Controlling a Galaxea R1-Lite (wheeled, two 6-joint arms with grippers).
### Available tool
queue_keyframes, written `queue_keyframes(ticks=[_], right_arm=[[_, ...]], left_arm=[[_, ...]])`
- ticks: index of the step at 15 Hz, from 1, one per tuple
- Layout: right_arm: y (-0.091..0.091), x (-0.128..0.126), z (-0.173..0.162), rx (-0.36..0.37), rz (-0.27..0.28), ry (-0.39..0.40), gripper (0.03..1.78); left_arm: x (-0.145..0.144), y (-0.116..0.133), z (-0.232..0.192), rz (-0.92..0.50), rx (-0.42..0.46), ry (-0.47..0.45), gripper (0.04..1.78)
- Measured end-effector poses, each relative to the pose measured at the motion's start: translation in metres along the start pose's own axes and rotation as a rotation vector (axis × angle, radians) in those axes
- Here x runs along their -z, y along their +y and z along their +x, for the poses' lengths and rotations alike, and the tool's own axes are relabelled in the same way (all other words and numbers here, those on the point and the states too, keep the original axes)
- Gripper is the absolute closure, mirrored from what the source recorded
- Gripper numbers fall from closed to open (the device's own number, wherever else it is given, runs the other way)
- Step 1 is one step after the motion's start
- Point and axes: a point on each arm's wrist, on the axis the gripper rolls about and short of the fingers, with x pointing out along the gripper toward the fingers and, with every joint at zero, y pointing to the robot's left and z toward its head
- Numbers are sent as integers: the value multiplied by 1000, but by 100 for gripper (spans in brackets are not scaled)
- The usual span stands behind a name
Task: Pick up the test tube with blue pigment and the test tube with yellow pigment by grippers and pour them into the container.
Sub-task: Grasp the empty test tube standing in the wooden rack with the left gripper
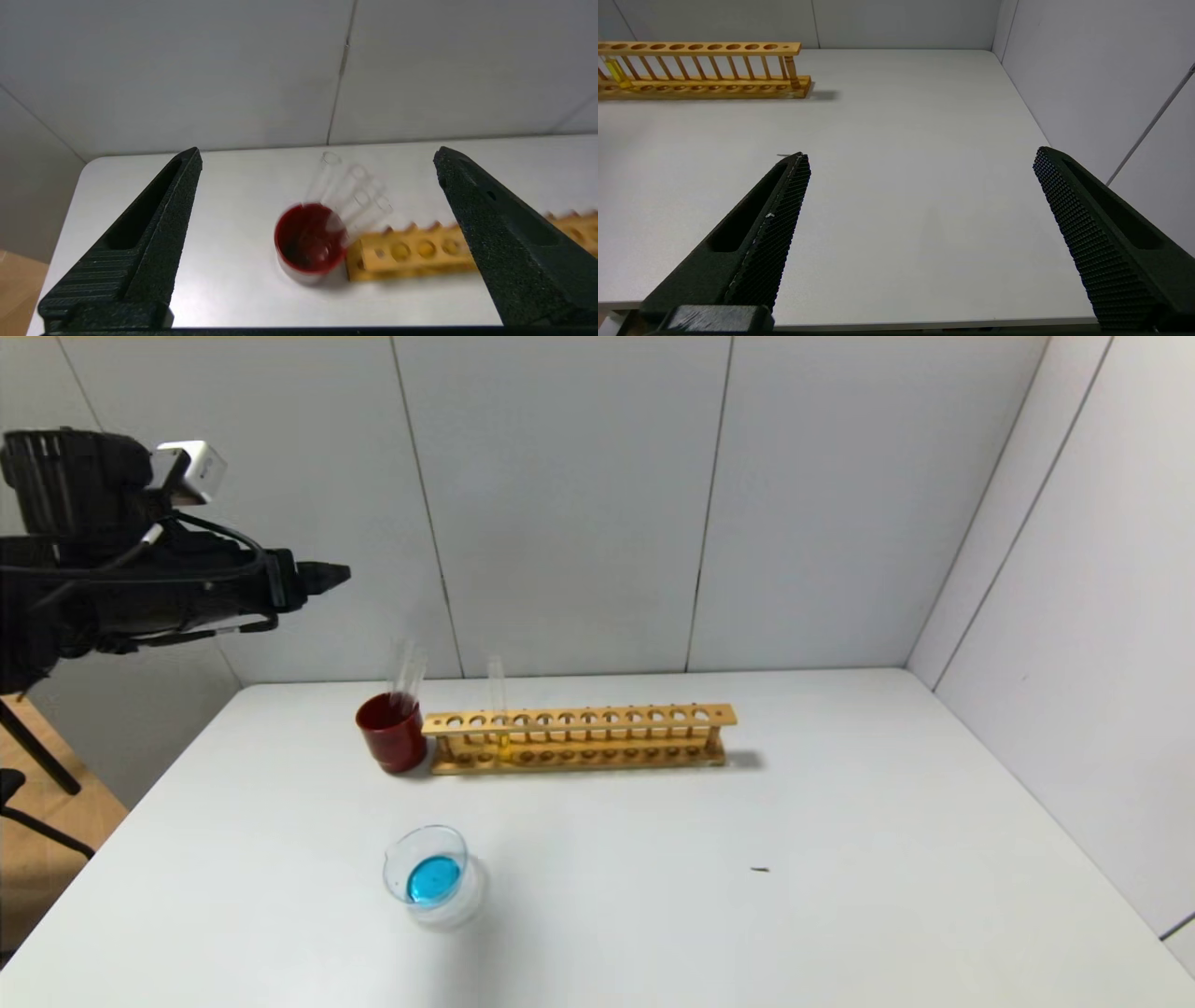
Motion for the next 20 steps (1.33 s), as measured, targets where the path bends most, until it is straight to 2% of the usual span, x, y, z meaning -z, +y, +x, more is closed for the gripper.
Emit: queue_keyframes(ticks=[2,4,8,14,20], right_arm=[[0,0,0,0,0,0,6],[0,0,0,0,0,0,6],[0,0,0,0,0,0,6],[0,0,0,0,0,0,6],[0,0,0,0,0,0,6]], left_arm=[[-1,-18,-34,11,56,83,7],[14,-37,-59,26,127,170,7],[36,-67,-79,22,249,231,7],[55,-87,-39,-9,294,193,7],[87,-106,17,1,307,260,7]])
